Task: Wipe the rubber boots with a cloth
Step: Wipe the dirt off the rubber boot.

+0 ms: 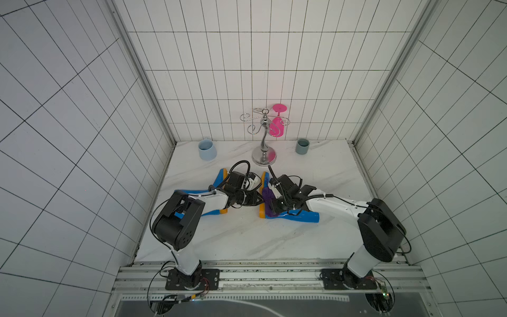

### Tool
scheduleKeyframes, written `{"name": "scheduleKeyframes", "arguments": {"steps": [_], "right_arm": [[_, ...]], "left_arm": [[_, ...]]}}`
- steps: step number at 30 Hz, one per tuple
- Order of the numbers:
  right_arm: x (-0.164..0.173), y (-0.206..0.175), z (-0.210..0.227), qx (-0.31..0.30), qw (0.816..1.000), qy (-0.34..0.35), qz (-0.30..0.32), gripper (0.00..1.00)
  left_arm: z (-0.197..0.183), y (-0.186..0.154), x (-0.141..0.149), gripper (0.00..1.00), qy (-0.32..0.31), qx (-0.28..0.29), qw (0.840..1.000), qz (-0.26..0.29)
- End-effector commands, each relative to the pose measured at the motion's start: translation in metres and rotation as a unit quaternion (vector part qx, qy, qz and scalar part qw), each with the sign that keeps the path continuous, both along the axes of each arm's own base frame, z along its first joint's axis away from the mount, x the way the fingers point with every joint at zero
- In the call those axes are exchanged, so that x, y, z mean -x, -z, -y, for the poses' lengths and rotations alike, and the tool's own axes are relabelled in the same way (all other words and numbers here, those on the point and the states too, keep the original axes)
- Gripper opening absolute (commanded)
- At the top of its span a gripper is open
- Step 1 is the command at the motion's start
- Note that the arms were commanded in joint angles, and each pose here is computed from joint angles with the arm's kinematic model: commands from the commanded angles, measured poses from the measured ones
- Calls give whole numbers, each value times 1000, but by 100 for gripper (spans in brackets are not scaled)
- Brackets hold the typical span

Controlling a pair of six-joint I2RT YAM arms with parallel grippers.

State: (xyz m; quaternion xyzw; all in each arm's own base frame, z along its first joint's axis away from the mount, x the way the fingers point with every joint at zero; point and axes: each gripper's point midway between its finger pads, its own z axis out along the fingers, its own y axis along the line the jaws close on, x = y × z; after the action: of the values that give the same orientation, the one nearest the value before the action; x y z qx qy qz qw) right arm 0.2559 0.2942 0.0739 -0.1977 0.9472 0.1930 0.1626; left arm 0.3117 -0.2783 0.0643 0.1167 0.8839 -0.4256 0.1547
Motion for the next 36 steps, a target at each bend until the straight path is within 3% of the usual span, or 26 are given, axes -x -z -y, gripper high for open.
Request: {"name": "scheduleKeyframes", "arguments": {"steps": [1, 4, 7, 15, 24, 29, 36], "right_arm": [[46, 16, 22, 31, 997, -11, -67, 0], [41, 12, 26, 36, 998, -4, -50, 0], [15, -10, 20, 22, 1000, 12, -11, 0], [-99, -87, 22, -26, 989, 96, 111, 0], [-178, -102, 2, -69, 982, 124, 127, 0], [-188, -87, -11, -92, 984, 120, 92, 0], [-165, -53, 0, -74, 988, 126, 45, 0]], "left_arm": [[-32, 67, 31, 6, -30, -99, 990, -93], [-32, 68, 32, 6, -30, -99, 990, -94], [-32, 67, 32, 6, -30, -98, 990, -93], [-32, 68, 33, 6, -30, -97, 990, -94], [-32, 69, 32, 6, -30, -95, 990, -95], [-32, 69, 32, 6, -31, -96, 990, -96], [-32, 69, 31, 6, -32, -95, 990, -96]]}}
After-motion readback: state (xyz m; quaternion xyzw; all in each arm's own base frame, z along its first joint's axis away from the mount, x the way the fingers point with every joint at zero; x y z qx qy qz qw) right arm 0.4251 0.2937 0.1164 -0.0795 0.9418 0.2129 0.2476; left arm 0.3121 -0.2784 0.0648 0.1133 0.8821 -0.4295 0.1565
